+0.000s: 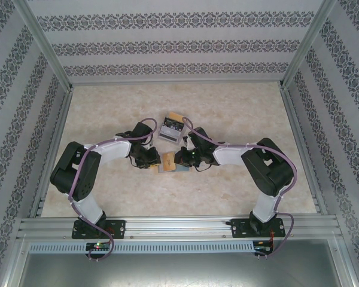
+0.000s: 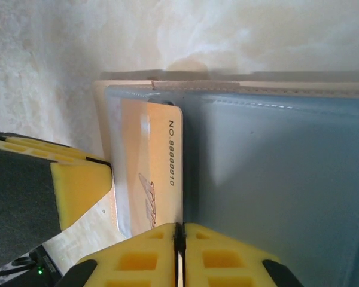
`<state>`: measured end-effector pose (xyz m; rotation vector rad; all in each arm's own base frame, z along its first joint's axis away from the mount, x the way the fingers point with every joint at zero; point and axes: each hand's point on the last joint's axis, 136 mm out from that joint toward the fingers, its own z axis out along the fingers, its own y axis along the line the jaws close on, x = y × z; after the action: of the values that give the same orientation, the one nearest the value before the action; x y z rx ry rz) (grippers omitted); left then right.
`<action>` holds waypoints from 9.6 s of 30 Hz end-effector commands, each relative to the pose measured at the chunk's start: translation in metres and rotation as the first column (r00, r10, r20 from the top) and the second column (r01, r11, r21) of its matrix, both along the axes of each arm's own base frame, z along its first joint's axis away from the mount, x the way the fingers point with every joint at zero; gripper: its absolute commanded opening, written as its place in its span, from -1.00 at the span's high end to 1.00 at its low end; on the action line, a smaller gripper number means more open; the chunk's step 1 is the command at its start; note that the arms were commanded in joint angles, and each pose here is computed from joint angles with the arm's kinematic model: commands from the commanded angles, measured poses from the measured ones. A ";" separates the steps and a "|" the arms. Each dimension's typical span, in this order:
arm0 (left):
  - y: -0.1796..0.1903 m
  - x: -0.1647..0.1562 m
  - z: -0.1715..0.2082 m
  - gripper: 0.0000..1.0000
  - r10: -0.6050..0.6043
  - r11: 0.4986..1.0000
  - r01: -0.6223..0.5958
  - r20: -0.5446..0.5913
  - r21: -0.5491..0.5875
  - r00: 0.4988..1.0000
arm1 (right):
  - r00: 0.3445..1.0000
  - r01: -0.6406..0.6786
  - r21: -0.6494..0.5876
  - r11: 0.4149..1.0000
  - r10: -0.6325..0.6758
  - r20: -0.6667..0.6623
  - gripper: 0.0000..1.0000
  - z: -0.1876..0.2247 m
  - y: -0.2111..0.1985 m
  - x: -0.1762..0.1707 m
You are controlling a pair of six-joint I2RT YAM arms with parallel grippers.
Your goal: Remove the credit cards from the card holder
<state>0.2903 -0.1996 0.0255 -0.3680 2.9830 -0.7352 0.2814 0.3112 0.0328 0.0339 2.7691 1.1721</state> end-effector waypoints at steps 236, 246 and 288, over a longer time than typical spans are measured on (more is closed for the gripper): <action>0.066 0.045 0.081 -0.99 0.181 0.983 -0.167 0.269 -0.074 0.946 | 0.960 -0.112 -0.675 0.729 0.255 0.116 -0.56 -0.006 -0.046 0.015; 0.044 0.053 0.081 -0.99 0.143 0.981 -0.107 0.224 -0.162 0.964 | 0.967 -0.129 -0.725 0.677 0.249 0.061 -0.34 -0.034 -0.058 0.011; -0.044 0.024 0.021 0.44 -0.051 0.974 0.064 0.063 -0.217 0.997 | 0.975 -0.142 -0.713 0.687 0.221 0.019 -0.17 -0.055 -0.068 0.000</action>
<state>0.3125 -0.2390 0.0478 -0.2978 2.8754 -1.0808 0.3007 0.2646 0.0151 -0.3978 2.8539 0.1185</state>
